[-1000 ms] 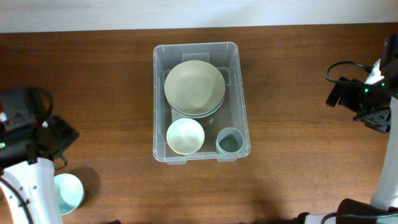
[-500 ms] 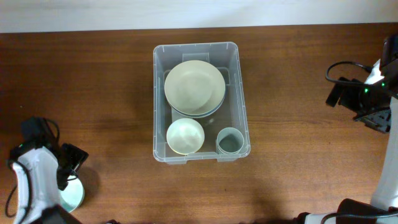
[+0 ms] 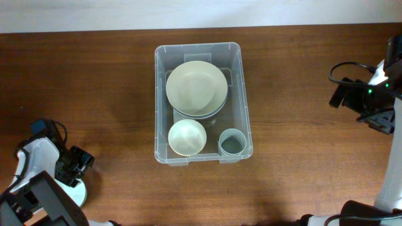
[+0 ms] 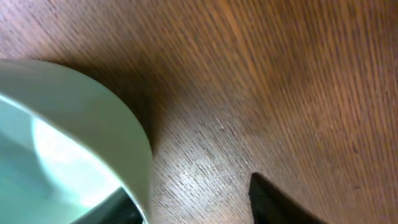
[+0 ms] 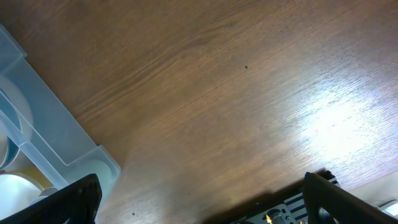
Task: Pack container
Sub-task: 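Move the left gripper to the mint-green bowl and grasp its rim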
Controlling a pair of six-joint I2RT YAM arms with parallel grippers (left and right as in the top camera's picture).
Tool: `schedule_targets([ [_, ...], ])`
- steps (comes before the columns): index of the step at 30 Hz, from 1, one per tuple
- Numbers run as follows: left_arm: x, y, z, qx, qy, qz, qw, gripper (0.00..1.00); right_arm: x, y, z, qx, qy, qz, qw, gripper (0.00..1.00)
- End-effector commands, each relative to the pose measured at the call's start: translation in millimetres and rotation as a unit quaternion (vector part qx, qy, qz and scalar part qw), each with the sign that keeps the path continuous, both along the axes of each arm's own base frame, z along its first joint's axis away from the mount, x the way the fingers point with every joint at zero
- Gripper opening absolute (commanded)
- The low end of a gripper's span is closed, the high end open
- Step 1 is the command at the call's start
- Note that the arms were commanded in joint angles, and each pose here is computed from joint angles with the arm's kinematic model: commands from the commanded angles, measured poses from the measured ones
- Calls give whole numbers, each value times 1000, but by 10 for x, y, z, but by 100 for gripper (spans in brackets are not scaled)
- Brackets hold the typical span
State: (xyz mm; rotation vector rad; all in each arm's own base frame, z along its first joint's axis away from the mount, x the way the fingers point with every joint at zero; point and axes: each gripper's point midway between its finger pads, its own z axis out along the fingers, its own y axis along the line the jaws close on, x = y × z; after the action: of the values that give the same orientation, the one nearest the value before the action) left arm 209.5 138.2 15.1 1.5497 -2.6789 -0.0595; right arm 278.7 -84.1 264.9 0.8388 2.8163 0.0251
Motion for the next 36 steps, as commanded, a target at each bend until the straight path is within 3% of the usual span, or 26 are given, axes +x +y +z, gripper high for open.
schedule_targets([
  [1, -8, -28, -30, -10, -1, 6, 1000, 38, 2, -11, -6, -6, 3, 5, 1000, 99],
  [4, -7, -27, -30, -10, -1, 6, 1000, 24, 2, -12, -6, -7, 3, 5, 1000, 99],
  [13, 6, -25, -28, -9, -3, 5, 1000, 17, 3, -12, -6, -7, 3, 5, 1000, 99],
  [17, 95, -20, 30, -2, -14, -3, 1000, 1, 2, -12, -7, -6, 3, 5, 1000, 99],
  [26, 680, -265, 749, 40, -111, -87, 989, 1, 3, -13, -6, -7, 3, 5, 1000, 99],
  [28, 877, -454, 1048, 46, -152, -123, 980, 1, 3, -13, -6, -7, 3, 5, 1000, 99],
  [32, 1267, -1077, 1739, 50, -249, -242, 937, 1, 4, -13, -7, -7, 3, 5, 1000, 99],
  [36, 1477, -1913, 2383, 59, -328, -374, 866, 1, 3, -13, -6, -7, 3, 5, 1000, 99],
])
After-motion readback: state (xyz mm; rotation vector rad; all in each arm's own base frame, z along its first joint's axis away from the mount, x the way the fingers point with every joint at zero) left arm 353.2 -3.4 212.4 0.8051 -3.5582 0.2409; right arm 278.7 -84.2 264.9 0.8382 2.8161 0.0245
